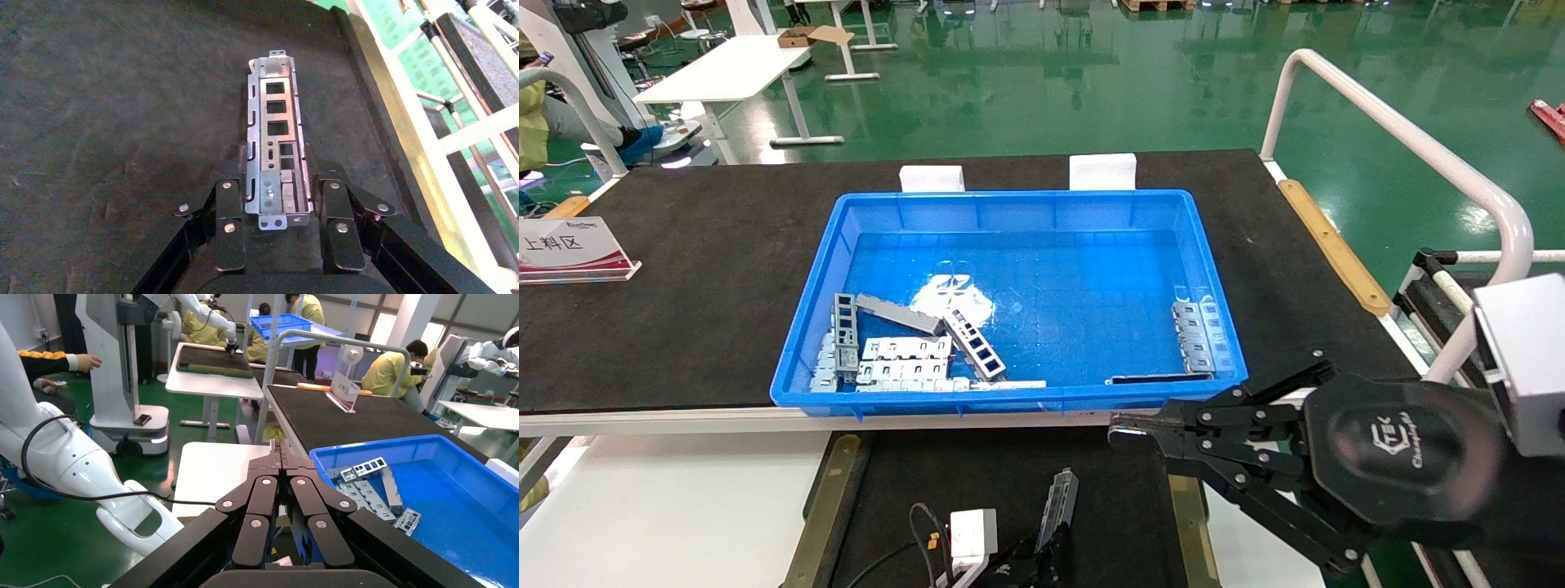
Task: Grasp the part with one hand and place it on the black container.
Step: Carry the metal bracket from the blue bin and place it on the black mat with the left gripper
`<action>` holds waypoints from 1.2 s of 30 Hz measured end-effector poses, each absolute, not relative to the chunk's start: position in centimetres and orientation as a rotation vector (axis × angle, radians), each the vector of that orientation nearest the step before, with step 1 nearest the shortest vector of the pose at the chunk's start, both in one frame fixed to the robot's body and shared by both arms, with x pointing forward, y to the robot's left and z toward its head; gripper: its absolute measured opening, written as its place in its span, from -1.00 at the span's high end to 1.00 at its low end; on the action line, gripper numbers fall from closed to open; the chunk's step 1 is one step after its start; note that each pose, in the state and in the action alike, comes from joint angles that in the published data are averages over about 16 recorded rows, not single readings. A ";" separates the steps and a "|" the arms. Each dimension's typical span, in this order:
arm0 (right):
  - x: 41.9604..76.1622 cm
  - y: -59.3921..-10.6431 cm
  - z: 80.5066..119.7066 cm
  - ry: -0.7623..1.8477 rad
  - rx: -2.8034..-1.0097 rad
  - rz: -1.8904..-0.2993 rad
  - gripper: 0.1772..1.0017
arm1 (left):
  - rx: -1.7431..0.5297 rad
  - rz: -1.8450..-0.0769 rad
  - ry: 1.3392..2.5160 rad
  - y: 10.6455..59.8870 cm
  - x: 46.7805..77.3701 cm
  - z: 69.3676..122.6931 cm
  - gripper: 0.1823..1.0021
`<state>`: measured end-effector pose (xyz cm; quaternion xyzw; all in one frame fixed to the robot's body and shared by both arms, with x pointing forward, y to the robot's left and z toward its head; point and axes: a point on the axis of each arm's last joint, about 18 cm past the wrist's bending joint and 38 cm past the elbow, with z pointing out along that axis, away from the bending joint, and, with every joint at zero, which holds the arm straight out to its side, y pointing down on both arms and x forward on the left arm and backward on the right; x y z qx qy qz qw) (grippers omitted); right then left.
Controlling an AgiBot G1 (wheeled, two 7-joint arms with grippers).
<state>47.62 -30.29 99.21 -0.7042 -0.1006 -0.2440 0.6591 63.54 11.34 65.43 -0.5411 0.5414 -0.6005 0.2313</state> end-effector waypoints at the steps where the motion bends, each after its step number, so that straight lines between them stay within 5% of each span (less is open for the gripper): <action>1: 47.6 -30.3 99.2 -0.228 -1.594 -0.552 0.97 | -1.485 -1.652 1.486 11.4 63.5 65.5 0.55; 36: 47.6 -30.3 99.2 -0.228 -1.594 -0.552 0.84 | -1.543 -1.586 1.438 11.7 63.1 65.5 0.48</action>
